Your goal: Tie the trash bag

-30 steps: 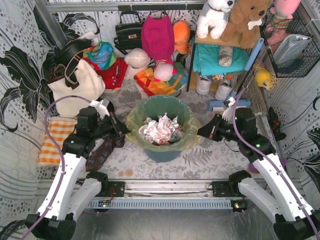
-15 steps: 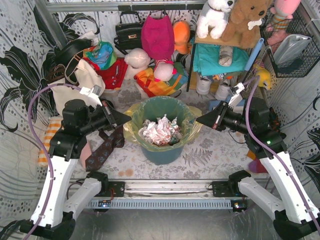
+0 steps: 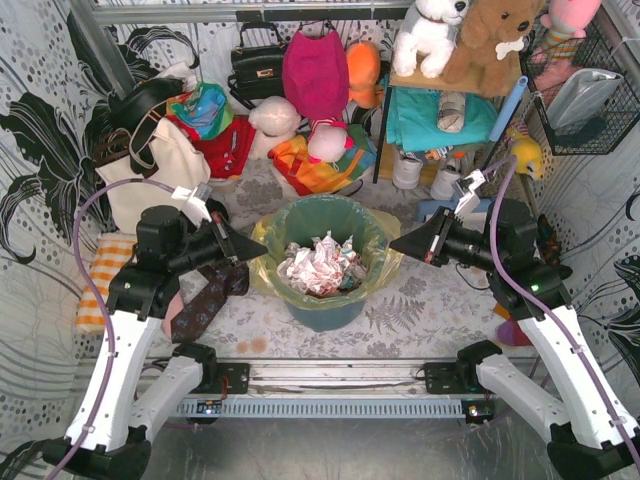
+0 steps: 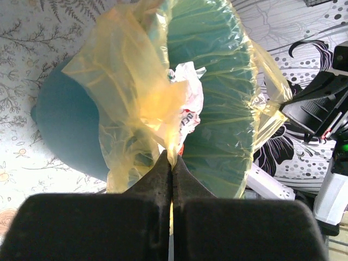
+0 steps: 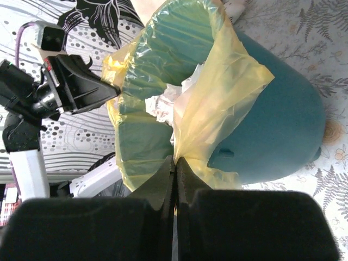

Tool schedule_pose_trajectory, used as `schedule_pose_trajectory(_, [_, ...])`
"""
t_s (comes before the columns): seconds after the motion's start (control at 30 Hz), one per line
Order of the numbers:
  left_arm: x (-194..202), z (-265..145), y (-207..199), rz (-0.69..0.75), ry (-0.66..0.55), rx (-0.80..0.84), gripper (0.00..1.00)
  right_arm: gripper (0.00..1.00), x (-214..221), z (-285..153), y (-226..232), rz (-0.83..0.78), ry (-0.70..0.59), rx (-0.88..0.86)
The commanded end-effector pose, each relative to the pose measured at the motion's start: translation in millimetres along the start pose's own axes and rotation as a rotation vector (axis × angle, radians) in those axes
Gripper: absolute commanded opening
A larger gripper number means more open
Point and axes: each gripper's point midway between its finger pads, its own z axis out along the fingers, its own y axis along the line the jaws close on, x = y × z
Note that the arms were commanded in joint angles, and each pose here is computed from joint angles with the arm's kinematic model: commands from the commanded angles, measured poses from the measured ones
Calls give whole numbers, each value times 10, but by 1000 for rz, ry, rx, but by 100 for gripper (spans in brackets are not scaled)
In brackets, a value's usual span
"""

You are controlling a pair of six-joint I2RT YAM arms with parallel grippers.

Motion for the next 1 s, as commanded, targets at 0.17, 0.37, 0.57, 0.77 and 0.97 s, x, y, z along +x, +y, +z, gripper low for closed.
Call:
schedule_pose_trajectory(0.17, [171, -66, -184, 10, 98, 91, 0, 0, 167, 53, 367, -9, 73, -165])
schedule_pose_trajectory(0.37, [274, -111, -292, 11, 151, 145, 0, 0, 502, 216, 681, -42, 173, -249])
schedule_pose_trajectory(0.57, [279, -162, -444, 8, 163, 207, 0, 0, 543, 488, 1024, -77, 187, -324])
schedule_pose_trajectory(0.77, [173, -230, -655, 5, 136, 258, 0, 0, 349, 709, 1218, -73, 118, -374])
schedule_pose_trajectory(0.97, [-14, -310, -1009, 17, 110, 363, 0, 0, 243, 792, 1258, -65, 69, -380])
